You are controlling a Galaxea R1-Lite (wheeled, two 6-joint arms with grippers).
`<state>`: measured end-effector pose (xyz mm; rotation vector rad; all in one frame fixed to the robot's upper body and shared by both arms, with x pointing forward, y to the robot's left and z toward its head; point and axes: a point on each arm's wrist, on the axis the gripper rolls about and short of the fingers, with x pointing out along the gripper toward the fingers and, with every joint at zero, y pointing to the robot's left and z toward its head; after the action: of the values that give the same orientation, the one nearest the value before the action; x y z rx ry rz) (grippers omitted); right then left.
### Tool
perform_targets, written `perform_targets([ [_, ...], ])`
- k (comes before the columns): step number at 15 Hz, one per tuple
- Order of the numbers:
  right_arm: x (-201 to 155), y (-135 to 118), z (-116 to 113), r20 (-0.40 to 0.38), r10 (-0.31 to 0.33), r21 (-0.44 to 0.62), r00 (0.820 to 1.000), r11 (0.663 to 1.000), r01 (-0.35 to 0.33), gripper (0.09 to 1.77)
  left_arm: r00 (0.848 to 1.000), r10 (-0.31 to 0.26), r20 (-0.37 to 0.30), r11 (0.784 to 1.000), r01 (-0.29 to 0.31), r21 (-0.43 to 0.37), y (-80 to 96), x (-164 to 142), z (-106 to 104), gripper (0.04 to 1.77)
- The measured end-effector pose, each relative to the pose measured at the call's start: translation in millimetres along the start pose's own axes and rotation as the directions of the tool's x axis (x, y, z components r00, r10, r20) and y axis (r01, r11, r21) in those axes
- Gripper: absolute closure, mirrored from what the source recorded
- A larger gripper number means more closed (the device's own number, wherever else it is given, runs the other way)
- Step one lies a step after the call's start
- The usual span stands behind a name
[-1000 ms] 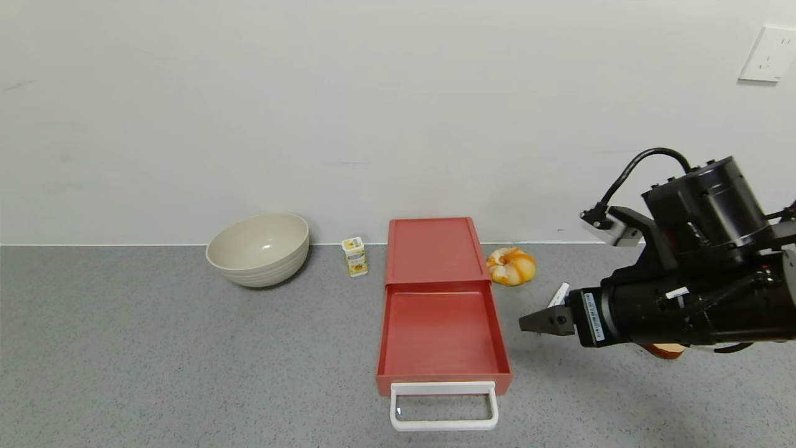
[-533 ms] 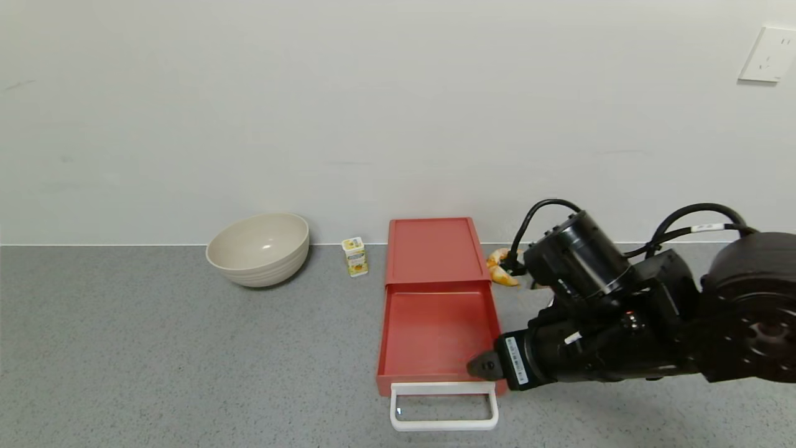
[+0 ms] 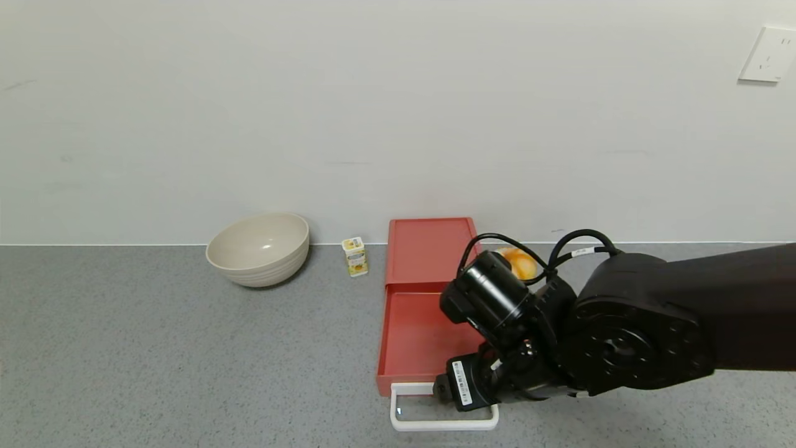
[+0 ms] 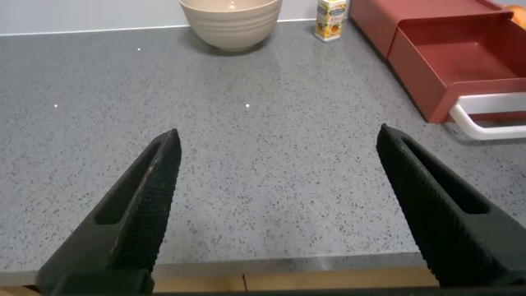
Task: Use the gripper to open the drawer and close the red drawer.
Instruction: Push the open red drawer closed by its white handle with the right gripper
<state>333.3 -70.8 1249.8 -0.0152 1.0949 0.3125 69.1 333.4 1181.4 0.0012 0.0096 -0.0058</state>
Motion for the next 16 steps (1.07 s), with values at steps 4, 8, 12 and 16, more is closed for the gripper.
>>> perform_targets([
  [4,15,19,3,-0.012,-0.028,-0.008,1.000,1.000,0.028,0.15,1.000,0.000,0.000,1.000,0.000,0.000,0.0,0,0,0.09],
  [8,26,29,4,-0.044,-0.045,0.013,0.998,0.999,0.045,0.15,1.000,0.000,0.000,1.000,0.000,0.000,0.0,0,0,0.09],
  [12,36,35,8,-0.047,-0.044,0.029,0.998,0.999,0.045,0.15,1.000,0.000,0.000,1.000,0.000,0.000,0.0,0,0,0.09],
  [16,42,36,10,-0.049,-0.048,0.048,0.998,0.998,0.051,0.15,1.000,0.000,0.000,1.000,0.000,0.000,0.0,0,0,0.09],
])
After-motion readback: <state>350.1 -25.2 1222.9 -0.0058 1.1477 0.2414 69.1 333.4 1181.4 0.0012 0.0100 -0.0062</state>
